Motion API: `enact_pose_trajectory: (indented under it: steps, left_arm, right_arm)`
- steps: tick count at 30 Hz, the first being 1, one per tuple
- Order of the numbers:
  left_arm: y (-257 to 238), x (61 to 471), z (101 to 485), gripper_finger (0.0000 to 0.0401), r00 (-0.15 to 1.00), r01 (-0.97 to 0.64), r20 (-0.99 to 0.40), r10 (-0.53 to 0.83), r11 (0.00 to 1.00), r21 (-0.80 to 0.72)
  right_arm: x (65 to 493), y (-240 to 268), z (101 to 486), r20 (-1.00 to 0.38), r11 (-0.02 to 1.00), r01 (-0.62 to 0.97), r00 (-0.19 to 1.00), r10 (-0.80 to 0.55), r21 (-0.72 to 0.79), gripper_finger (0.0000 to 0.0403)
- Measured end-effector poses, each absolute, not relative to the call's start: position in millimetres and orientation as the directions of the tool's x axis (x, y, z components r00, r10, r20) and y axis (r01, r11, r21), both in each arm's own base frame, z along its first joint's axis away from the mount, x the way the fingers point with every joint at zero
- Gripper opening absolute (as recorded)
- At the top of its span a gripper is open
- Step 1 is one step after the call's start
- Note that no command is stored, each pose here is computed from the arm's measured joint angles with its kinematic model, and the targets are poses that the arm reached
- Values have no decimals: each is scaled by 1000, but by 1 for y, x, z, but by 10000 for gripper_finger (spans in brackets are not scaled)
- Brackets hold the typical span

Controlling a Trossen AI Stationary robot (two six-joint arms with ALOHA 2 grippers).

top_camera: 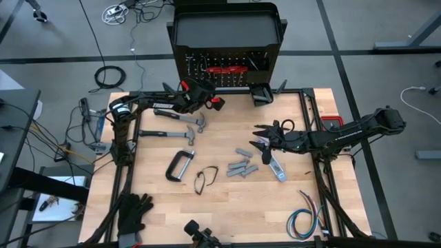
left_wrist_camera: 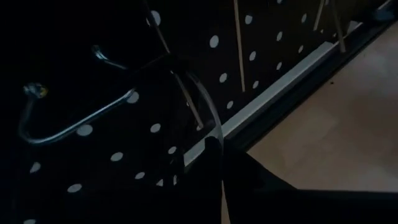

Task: Hang tools onto peg board
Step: Unhang the glasses

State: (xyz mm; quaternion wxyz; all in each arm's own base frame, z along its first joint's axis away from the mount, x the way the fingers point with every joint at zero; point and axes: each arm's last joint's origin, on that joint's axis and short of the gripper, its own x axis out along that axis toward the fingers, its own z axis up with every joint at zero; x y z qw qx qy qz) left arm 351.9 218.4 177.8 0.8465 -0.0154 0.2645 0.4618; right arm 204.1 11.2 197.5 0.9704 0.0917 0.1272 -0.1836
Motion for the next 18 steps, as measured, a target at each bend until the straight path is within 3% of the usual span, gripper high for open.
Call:
enact_pose_trajectory:
  steps: [13,18]
  left_arm:
    - [206,345,206,0,446,-789,-460,768,580,203]
    - [210,342,205,0,490,-783,-490,721,611,117]
  right_arm:
    - [204,12,198,-273,913,380,903,-332,149,220]
    - [205,13,200,-255,915,370,911,-324,159,220]
